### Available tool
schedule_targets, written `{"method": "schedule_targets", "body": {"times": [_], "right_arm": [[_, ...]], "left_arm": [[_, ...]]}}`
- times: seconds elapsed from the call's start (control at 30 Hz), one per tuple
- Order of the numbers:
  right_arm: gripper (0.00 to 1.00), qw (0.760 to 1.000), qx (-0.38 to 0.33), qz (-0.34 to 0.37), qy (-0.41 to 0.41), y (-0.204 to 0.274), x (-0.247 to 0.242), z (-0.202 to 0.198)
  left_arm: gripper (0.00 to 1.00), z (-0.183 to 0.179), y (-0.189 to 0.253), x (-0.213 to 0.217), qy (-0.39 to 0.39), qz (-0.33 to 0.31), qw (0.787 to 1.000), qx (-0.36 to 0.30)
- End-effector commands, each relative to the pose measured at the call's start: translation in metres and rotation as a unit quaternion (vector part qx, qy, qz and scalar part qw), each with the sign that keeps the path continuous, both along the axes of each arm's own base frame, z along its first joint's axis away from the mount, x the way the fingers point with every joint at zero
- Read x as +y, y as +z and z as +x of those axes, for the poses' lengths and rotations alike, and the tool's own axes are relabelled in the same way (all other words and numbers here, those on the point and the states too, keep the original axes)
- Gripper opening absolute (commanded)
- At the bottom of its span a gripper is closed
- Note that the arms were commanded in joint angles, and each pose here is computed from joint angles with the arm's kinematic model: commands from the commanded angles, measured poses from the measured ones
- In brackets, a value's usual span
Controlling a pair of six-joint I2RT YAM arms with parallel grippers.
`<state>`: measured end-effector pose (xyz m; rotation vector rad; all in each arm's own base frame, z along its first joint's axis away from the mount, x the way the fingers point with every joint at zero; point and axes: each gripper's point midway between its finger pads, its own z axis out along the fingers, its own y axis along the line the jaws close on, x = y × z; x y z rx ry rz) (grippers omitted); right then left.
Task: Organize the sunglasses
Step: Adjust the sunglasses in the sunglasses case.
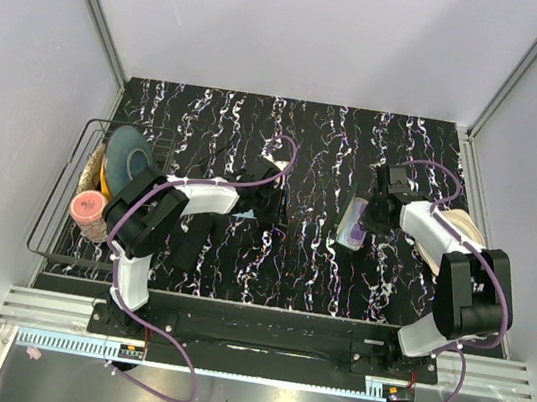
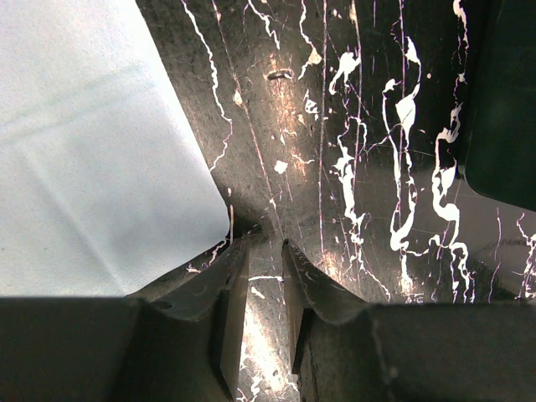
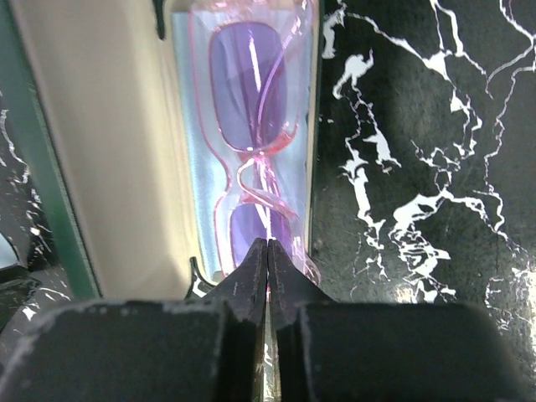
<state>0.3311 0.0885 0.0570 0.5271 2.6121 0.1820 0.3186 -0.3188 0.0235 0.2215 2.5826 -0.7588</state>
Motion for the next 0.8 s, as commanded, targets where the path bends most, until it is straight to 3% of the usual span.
{"method": "schedule_targets", "body": {"times": [0.0, 0.77], "right_arm": [[0.04, 0.999, -0.013, -0.016, -0.025, 0.003, -0.011, 0.0], [0.03, 0.999, 0.018, 0.022, -0.018, -0.025, 0.001, -0.016]], "left_arm": [[0.27, 0.002, 0.009, -0.008, -0.013, -0.013, 1.0, -0.007], [0.27, -0.001, 0.008, -0.018, -0.031, -0.019, 0.999, -0.008]]}}
